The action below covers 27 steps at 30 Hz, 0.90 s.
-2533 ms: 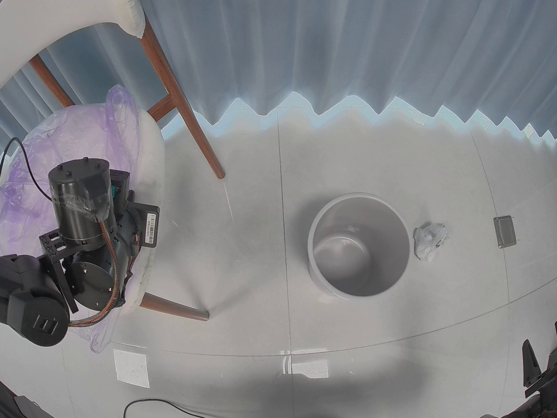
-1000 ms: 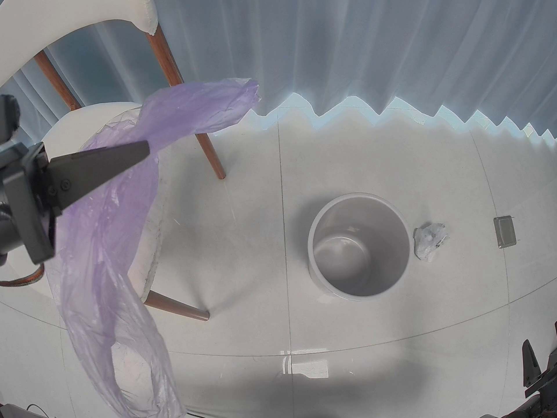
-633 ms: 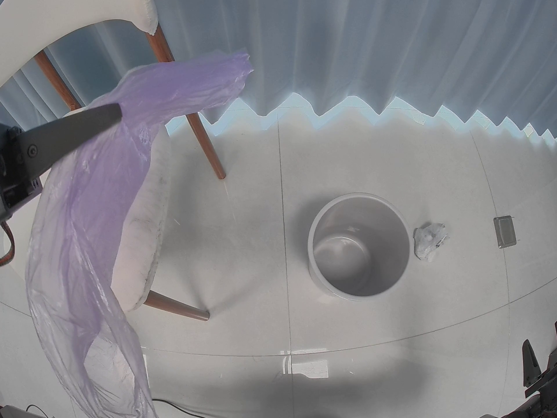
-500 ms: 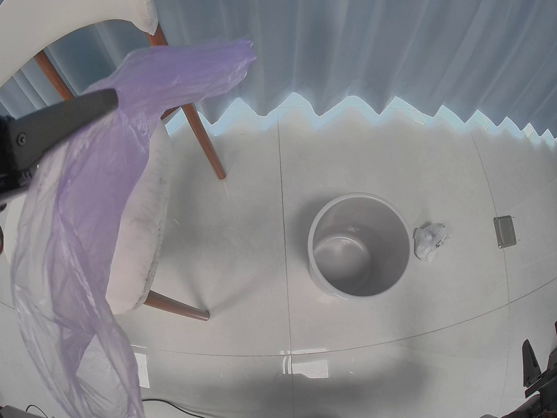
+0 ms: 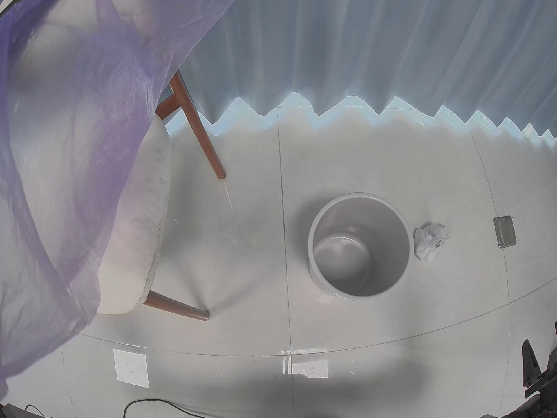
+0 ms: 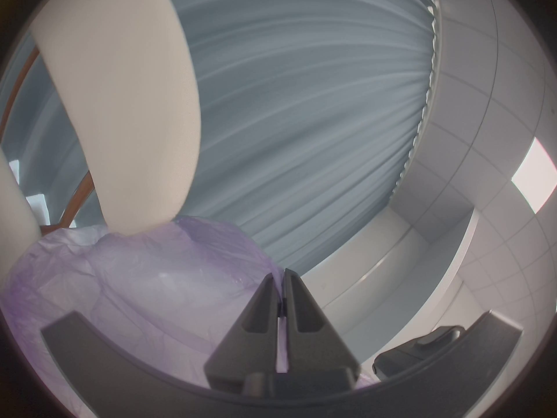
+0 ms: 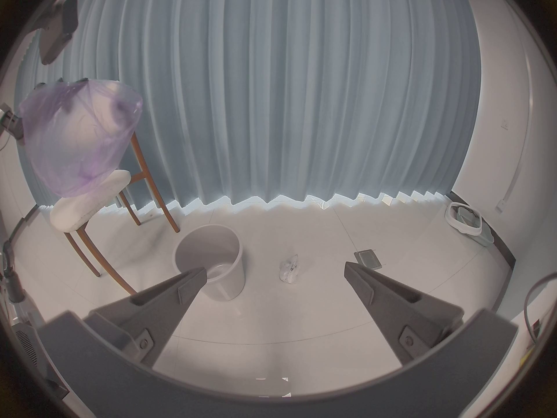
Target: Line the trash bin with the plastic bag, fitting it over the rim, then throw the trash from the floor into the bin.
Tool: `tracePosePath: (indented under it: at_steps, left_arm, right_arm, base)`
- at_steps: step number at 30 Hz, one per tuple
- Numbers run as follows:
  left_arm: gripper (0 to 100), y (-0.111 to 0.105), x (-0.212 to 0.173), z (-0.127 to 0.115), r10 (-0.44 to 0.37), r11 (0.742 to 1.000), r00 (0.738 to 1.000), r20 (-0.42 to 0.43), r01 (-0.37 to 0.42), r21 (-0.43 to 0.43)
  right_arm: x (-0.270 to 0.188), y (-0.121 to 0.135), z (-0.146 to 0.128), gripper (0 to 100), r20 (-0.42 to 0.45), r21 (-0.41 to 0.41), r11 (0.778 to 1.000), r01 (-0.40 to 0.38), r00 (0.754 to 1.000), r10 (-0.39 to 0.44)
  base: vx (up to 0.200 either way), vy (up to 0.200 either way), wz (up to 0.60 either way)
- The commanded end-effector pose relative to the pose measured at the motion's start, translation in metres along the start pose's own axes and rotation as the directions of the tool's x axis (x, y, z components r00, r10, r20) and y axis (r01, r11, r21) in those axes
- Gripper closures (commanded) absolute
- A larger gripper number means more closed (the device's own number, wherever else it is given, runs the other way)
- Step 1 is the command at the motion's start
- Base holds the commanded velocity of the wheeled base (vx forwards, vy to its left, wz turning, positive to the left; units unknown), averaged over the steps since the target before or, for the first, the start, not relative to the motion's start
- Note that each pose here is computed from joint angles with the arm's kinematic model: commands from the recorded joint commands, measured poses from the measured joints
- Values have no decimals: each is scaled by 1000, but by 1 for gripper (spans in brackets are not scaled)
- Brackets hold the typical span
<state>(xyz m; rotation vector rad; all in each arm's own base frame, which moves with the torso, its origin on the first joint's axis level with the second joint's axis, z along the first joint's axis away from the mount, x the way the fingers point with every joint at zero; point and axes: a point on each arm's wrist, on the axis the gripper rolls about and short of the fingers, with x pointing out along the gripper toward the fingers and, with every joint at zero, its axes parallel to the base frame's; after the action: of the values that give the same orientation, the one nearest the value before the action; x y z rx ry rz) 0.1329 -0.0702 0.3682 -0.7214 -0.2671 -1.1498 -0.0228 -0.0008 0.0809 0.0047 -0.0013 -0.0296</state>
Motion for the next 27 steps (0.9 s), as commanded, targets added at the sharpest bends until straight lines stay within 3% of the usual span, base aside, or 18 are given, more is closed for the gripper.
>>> tracePosePath:
  at_steps: [1,10,16,27]
  left_arm:
    - [100,53,-6,-14,123,990,992,0,-123,-73]
    - [100,42,-1,-37,-7,992,999,-47,1,-130]
    - [100,56,5,-46,15,990,998,-65,-24,-141]
    - [100,52,4,-35,-33,996,999,6,33,-81]
  right_arm:
    - [0,0,-5,0,-3,0,1000,0,1000,0]
    - [0,0,-5,0,-3,0,1000,0,1000,0]
    - [0,0,-5,0,-3,0,1000,0,1000,0]
    - [0,0,-5,0,-3,0,1000,0,1000,0]
  base:
    - [0,0,0]
    - [0,0,0]
    - [0,-200,0]
    - [0,-200,0]
